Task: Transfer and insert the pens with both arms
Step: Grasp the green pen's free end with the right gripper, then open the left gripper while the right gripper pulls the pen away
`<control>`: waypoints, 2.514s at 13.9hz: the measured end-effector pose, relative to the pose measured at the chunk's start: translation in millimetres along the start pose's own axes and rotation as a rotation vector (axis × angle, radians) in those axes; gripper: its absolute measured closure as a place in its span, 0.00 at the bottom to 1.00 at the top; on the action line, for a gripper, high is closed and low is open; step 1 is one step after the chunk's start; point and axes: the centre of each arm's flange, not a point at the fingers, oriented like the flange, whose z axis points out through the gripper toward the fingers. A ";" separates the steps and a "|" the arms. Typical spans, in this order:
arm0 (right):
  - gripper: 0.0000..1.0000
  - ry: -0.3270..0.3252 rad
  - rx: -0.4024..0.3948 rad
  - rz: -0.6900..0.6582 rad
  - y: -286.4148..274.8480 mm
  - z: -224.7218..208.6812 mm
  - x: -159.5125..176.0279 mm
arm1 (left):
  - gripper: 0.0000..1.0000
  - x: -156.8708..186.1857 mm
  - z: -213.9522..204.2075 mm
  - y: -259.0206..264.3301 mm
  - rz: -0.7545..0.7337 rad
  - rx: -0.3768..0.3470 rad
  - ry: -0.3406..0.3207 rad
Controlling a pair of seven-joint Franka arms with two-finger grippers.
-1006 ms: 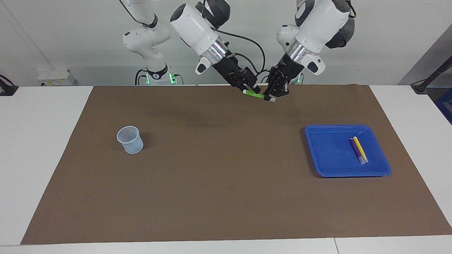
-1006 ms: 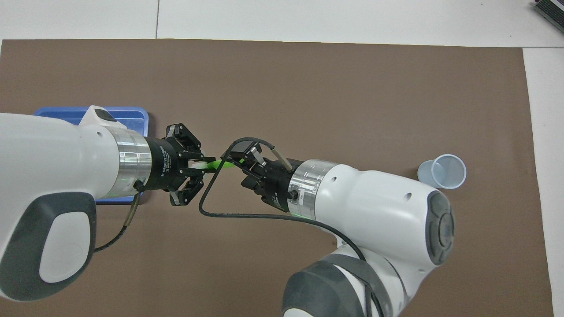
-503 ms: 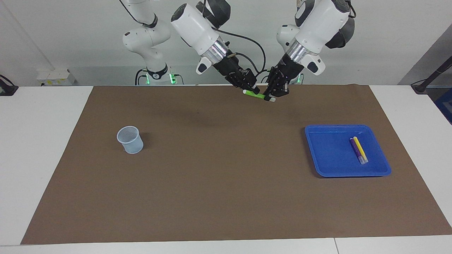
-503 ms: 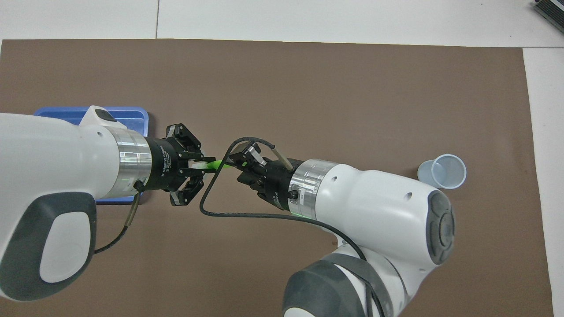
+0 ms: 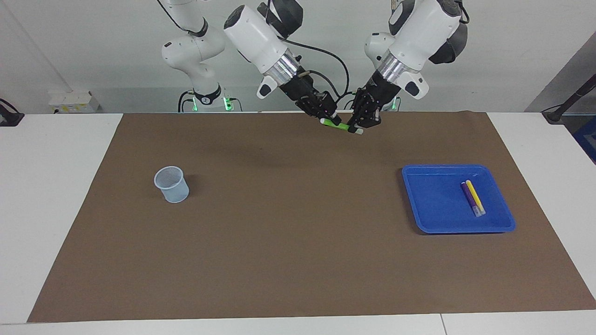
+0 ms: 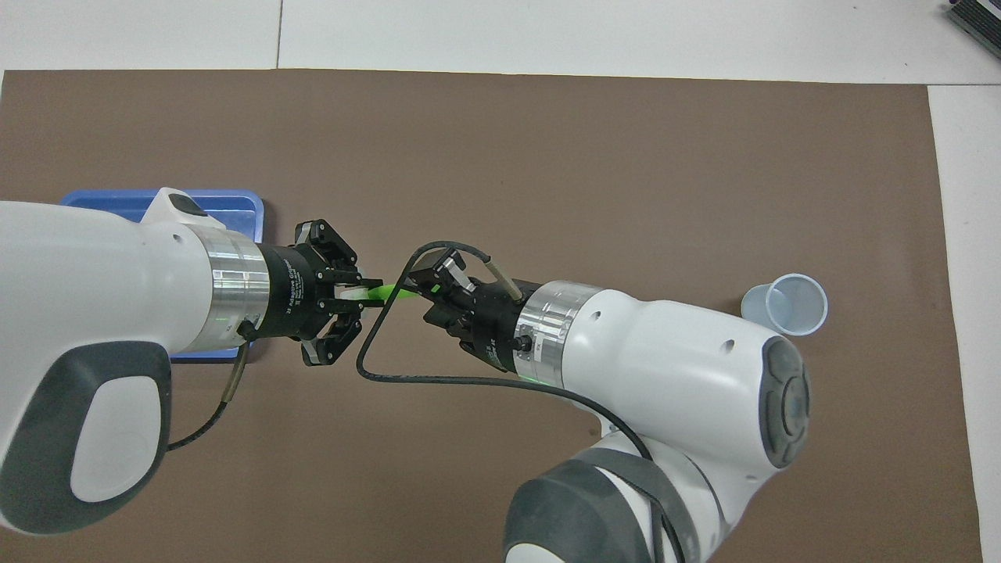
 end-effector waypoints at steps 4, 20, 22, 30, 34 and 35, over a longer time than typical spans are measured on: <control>0.74 0.005 0.010 -0.001 -1.6 -1.3 0.2 | 0.84 -0.7 0.8 -1.7 0.002 0.004 0.001; 0.81 0.005 0.013 0.007 -1.2 -0.7 1.0 | 0.77 -4.2 1.2 -4.9 0.003 0.004 -0.006; 0.81 0.004 0.010 0.008 -0.5 0.6 1.6 | 0.58 -7.1 -1.6 -7.7 0.010 0.000 -0.009; 0.81 -0.104 -0.218 -0.359 31.6 -20.8 73.1 | 0.30 -0.3 4.8 -16.1 0.131 0.016 0.000; 0.81 -0.155 -0.489 -0.683 65.8 -52.6 118.3 | 0.40 29.4 8.5 -25.9 0.499 0.077 0.010; 0.81 -0.172 -0.548 -0.760 74.4 -62.5 130.8 | 0.38 44.7 4.1 -24.6 0.596 0.100 0.008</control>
